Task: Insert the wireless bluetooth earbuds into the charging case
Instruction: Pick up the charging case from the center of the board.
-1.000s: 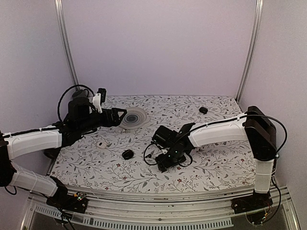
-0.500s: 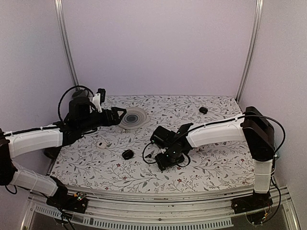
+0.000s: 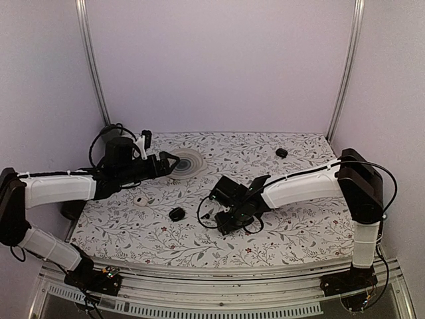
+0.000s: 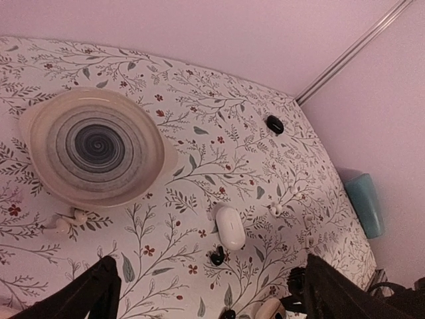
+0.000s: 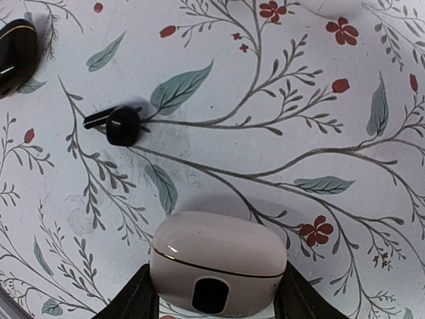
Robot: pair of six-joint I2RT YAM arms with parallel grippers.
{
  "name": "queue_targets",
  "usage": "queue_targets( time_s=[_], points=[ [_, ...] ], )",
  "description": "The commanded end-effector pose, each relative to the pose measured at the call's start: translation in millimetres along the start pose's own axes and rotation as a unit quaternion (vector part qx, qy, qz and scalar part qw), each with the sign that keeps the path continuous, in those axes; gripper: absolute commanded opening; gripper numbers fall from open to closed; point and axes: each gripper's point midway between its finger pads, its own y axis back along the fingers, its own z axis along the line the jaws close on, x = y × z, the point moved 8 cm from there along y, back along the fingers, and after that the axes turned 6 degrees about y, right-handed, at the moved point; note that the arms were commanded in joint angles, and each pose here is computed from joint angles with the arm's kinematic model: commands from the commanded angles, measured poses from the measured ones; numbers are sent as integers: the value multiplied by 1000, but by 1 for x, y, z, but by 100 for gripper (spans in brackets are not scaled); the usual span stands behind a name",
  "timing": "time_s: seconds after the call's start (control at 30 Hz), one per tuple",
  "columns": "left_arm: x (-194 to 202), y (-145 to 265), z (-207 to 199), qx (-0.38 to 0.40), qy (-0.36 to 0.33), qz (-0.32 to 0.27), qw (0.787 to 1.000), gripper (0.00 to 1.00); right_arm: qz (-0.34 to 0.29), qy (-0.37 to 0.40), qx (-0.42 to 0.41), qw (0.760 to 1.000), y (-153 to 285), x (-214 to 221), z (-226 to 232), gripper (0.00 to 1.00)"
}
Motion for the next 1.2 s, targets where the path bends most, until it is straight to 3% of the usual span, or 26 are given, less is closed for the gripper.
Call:
queue_targets(
  time_s=[0.0, 0.37, 0.7, 1.17],
  points=[
    [-1, -8, 1, 13, 42, 14, 999, 96, -16, 14, -3, 1000, -2, 5, -2, 53],
    [33, -25, 10, 45, 107, 71, 991, 93, -60, 5, -24, 998, 11, -3, -15, 46],
    [50, -42, 7, 72, 109, 121, 984, 89, -108, -33, -34, 993, 24, -16, -20, 46],
    [74, -67, -15, 128, 87, 196, 968, 77, -201, -32, -77, 976, 47, -47, -23, 47]
  ],
)
